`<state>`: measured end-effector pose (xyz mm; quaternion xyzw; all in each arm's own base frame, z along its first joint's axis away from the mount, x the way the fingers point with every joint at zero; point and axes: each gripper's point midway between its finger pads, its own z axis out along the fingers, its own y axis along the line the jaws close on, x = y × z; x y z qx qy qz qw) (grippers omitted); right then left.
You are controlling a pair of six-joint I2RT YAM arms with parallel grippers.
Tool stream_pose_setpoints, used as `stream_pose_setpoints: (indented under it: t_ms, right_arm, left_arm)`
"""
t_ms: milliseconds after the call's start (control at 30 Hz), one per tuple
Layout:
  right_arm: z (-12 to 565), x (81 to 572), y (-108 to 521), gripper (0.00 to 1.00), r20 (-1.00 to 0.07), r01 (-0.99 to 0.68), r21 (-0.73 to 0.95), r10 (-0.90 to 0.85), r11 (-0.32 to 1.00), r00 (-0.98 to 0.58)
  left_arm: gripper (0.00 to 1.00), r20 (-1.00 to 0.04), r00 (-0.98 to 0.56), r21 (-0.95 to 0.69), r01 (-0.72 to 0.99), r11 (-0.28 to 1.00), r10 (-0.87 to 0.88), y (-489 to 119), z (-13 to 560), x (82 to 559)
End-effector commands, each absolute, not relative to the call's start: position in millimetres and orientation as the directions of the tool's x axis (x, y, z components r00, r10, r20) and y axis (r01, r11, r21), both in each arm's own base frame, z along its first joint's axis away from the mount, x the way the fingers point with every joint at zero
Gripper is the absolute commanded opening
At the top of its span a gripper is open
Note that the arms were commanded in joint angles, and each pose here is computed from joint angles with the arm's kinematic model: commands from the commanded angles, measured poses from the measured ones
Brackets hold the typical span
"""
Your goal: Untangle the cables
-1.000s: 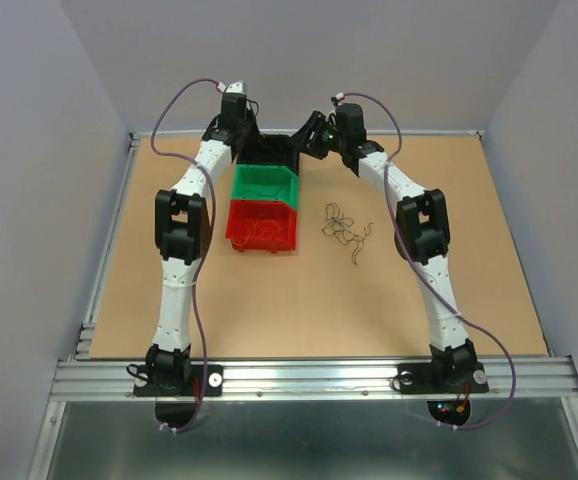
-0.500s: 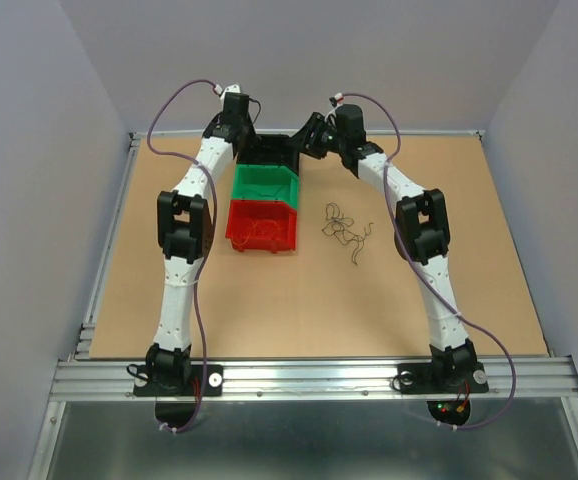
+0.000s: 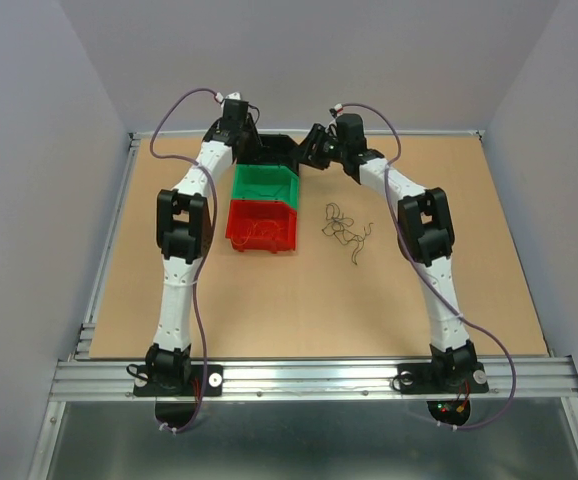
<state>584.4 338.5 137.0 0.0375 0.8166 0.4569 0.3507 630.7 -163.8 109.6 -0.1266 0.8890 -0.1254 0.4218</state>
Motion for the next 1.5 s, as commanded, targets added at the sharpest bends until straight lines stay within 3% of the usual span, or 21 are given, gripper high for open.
stream_pose_setpoints:
  t_ms: [0, 133, 300, 500, 633, 800, 1067, 1467]
  right_arm:
    - [220, 572, 335, 0.49, -0.648, -0.391, 0.731, 0.389, 0.56, -0.655]
    - [231, 565, 324, 0.49, -0.658, -0.389, 0.722, 0.393, 0.573, -0.642]
    - [245, 554, 307, 0.49, -0.662, -0.381, 0.718, 0.403, 0.582, -0.632]
    - [259, 528, 281, 0.49, -0.671, -0.364, 0.706, 0.409, 0.608, -0.618]
    - [263, 510, 268, 0.62, -0.655, -0.337, 0.717, 0.425, 0.61, -0.625]
    - [256, 485, 254, 0.69, -0.635, -0.293, 0.718, 0.421, 0.632, -0.648]
    - [238, 451, 225, 0.7, -0.617, -0.222, 0.703, 0.424, 0.676, -0.663]
    - [224, 429, 183, 0.68, -0.589, -0.109, 0.691, 0.47, 0.714, -0.657]
  left_arm:
    - [0.49, -0.822, -0.413, -0.429, -0.002, 0.903, -0.392, -171, 238, 642]
    - [0.54, -0.832, -0.373, -0.458, 0.04, 0.888, -0.412, -172, 268, 640]
    - [0.7, -0.834, -0.358, -0.48, 0.1, 0.871, -0.419, -171, 300, 628]
    - [0.73, -0.803, -0.429, -0.495, 0.093, 0.864, -0.413, -162, 301, 582]
    - [0.78, -0.724, -0.524, -0.566, 0.079, 0.821, -0.448, -169, 290, 543]
    - [0.86, -0.632, -0.615, -0.631, 0.054, 0.774, -0.472, -180, 272, 501]
    - [0.82, -0.53, -0.684, -0.685, -0.002, 0.728, -0.501, -199, 244, 477]
    - [0.73, -0.459, -0.71, -0.672, -0.115, 0.732, -0.533, -202, 200, 509]
